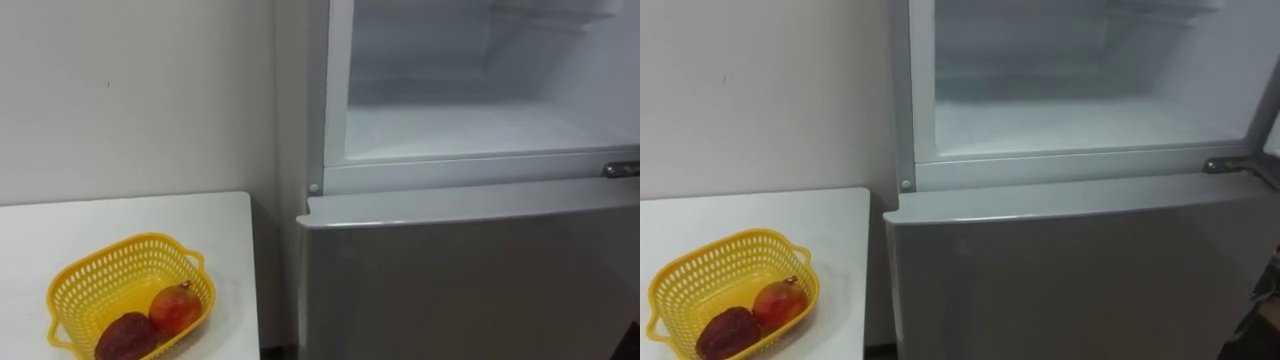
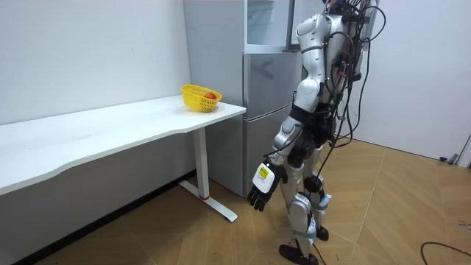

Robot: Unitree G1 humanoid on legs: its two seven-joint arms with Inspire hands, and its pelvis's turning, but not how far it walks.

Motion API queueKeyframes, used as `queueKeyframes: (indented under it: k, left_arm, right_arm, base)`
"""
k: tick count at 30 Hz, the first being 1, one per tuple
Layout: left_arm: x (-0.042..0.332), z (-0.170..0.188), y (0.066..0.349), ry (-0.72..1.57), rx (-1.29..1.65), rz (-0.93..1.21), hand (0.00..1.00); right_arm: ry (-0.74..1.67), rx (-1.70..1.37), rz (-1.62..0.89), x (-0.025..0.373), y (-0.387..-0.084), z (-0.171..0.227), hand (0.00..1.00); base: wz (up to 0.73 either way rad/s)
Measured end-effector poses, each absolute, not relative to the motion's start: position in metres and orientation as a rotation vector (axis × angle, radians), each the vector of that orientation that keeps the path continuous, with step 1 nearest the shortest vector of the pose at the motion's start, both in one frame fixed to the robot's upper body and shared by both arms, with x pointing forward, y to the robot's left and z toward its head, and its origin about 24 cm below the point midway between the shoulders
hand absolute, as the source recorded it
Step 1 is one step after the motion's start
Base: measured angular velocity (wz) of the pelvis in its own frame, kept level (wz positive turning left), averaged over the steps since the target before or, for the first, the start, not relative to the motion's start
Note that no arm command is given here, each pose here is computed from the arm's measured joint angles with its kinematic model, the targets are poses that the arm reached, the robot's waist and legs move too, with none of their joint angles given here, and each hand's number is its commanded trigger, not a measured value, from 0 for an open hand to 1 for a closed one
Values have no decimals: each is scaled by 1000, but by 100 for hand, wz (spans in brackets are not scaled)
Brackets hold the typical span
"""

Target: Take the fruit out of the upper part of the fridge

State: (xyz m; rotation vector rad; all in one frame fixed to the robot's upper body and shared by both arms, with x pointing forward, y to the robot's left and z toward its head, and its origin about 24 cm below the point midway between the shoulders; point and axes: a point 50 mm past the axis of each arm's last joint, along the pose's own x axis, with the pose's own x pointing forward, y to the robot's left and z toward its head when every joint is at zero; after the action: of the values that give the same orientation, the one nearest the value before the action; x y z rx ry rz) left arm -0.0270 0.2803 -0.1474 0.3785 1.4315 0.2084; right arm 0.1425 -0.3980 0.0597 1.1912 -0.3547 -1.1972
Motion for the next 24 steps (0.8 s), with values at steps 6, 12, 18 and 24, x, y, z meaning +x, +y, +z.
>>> queueKeyframes:
  k: [6,12,18,24]
  left_arm:
    - [-27,-147,279,1418,383,199,0]
    - [-27,-149,275,1414,374,193,0]
    - [-29,-150,270,1407,361,182,0]
    - [-35,-152,267,1419,339,161,0]
  right_arm:
    - [-453,1151,-1130,151,-400,84,0]
    - [-571,1111,-987,156,-392,115,0]
    - [-659,1011,-905,158,-382,138,0]
    - [-658,972,-849,164,-374,143,0]
  base:
    - [0]
    - [0]
    - [3]
    - [-1]
